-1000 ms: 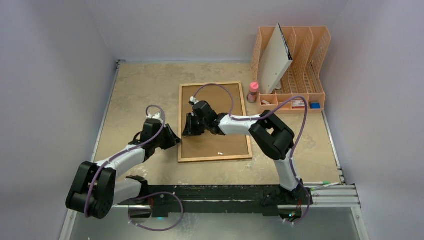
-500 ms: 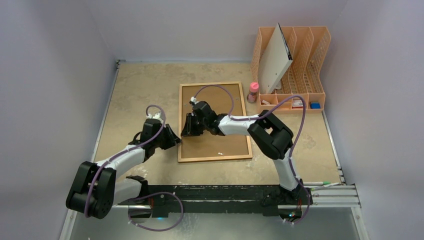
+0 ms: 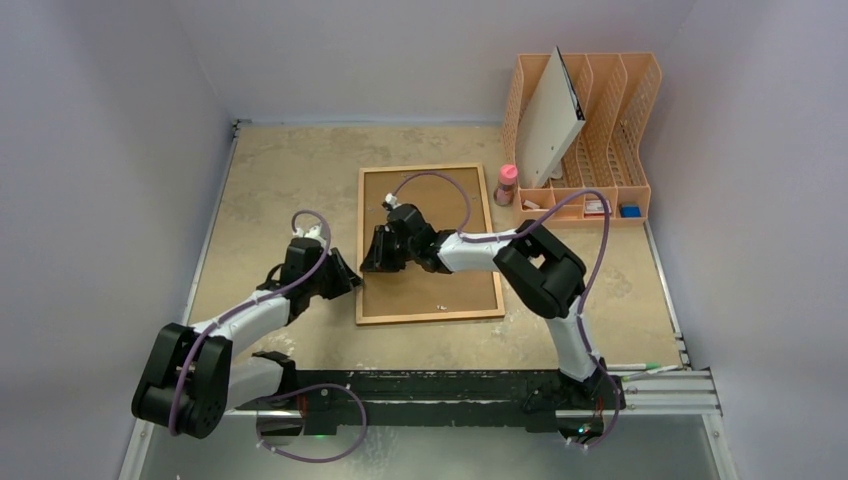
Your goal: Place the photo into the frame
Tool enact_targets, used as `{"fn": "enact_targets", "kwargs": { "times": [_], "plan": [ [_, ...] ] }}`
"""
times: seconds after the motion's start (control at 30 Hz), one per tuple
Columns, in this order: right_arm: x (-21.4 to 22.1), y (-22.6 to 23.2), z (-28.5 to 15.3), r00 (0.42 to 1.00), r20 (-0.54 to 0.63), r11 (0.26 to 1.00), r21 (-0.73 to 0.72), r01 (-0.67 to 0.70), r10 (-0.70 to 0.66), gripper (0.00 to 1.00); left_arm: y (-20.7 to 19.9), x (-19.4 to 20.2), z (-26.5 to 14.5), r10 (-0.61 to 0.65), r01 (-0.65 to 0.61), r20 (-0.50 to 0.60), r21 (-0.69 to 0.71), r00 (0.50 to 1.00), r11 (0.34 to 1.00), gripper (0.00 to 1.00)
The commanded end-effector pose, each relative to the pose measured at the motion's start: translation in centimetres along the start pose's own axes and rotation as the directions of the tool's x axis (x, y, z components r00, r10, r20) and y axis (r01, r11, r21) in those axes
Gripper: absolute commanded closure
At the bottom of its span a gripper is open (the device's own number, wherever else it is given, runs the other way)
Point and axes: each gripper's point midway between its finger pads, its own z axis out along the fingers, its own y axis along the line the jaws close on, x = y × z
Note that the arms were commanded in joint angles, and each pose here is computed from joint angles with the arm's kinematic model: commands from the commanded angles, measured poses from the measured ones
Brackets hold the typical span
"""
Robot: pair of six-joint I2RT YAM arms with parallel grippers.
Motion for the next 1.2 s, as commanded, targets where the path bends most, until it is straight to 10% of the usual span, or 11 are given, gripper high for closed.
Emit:
{"fn": "enact_targets", "kwargs": {
  "times": [0.0,0.47,1.17],
  "plan": [
    [-0.6,1.1,-1.5,0.999,0.042,1.000,-0.025,-0.013,0.014,0.74,-0.2,0.0,-0.2,-0.014,0.014,0.008,0.018,1.000,1.000,1.00],
    [-8.5,-1.1,-6.4,0.974,0.221,0.998,-0.011,-0.054,0.055,0.70,-4.5,-5.1,-0.6,-0.023,0.008,0.136,0.113,0.990,0.994,0.84],
    [-15.7,-1.9,0.2,0.947,0.322,1.000,0.005,0.005,-0.006,0.62,-2.9,-8.9,4.1,0.024,-0.019,0.198,-0.029,0.980,0.999,0.54]
  ]
}}
